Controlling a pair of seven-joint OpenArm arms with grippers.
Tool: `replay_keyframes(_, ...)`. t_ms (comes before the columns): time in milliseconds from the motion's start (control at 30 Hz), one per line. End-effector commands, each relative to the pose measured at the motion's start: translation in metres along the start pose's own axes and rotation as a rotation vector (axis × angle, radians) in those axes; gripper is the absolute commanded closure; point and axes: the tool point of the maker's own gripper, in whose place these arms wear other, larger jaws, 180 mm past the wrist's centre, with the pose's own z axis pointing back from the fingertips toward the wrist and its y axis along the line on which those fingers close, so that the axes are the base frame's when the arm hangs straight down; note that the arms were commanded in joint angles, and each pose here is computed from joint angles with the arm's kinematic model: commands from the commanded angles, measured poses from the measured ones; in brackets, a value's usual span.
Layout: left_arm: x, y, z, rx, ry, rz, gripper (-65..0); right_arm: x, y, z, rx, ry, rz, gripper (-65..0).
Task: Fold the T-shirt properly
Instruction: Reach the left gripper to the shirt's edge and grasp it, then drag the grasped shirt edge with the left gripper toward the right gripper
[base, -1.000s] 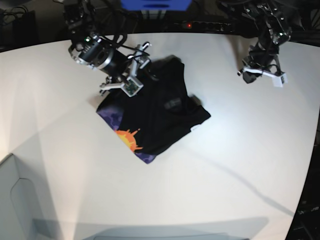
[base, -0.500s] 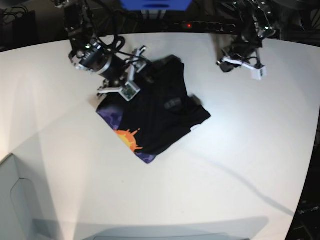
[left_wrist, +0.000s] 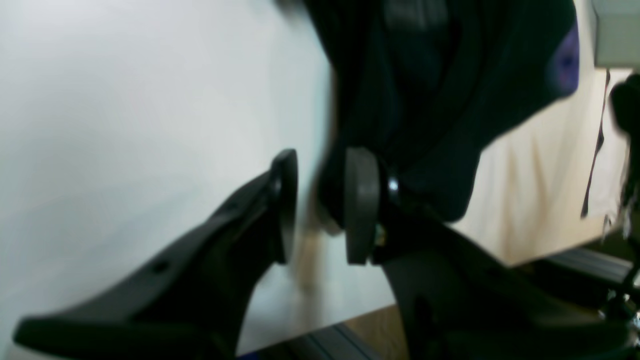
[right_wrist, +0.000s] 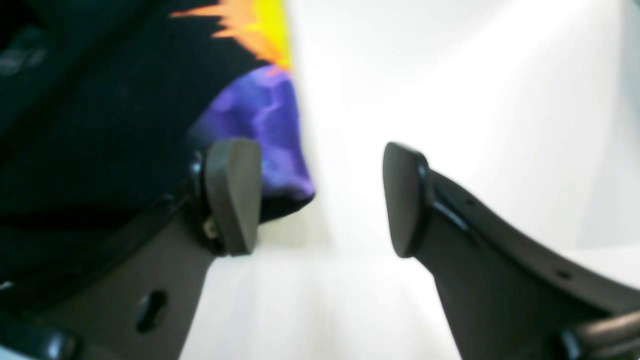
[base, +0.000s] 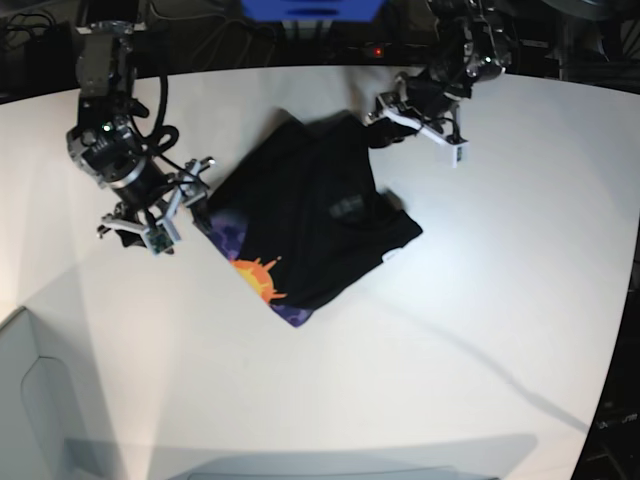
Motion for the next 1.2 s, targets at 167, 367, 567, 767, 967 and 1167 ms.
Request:
replay_keyframes(167,0.000,-0.018,-0.005,-0.053,0.000,-0.013,-16.6,0.017,-0.007,0.003,-0.002,-0.055,0.037,-39.4)
replay_keyframes(367,-0.006,-0.010,-0.018,-0.048,0.032,0.014,-16.7,0.017,-0.006,0.003,-0.002,-0.056,0.034,-39.4)
replay_keyframes(567,-0.015,-0.009,-0.023,-0.050,0.062,0.021,-16.7,0.017,-0.007,0.003,-0.003,-0.054,0.038,-39.4)
replay_keyframes(767,-0.020,-0.016,-0.023,-0.074,0.089,-0.012,-20.4,0.016,-0.006,0.003,-0.001,-0.054,0.035,-39.4)
replay_keyframes(967,-0.020,-0.018,-0.023,-0.077,0.088,-0.011,-32.1,0.016,-0.006,0.003,-0.002,-0.054,0.037,-39.4)
replay_keyframes(1167,-0.022,-0.019,-0.026,-0.084,0.097,-0.012,-32.5,0.016,-0.007,0.003,-0.002,-0.053,0.038,-39.4)
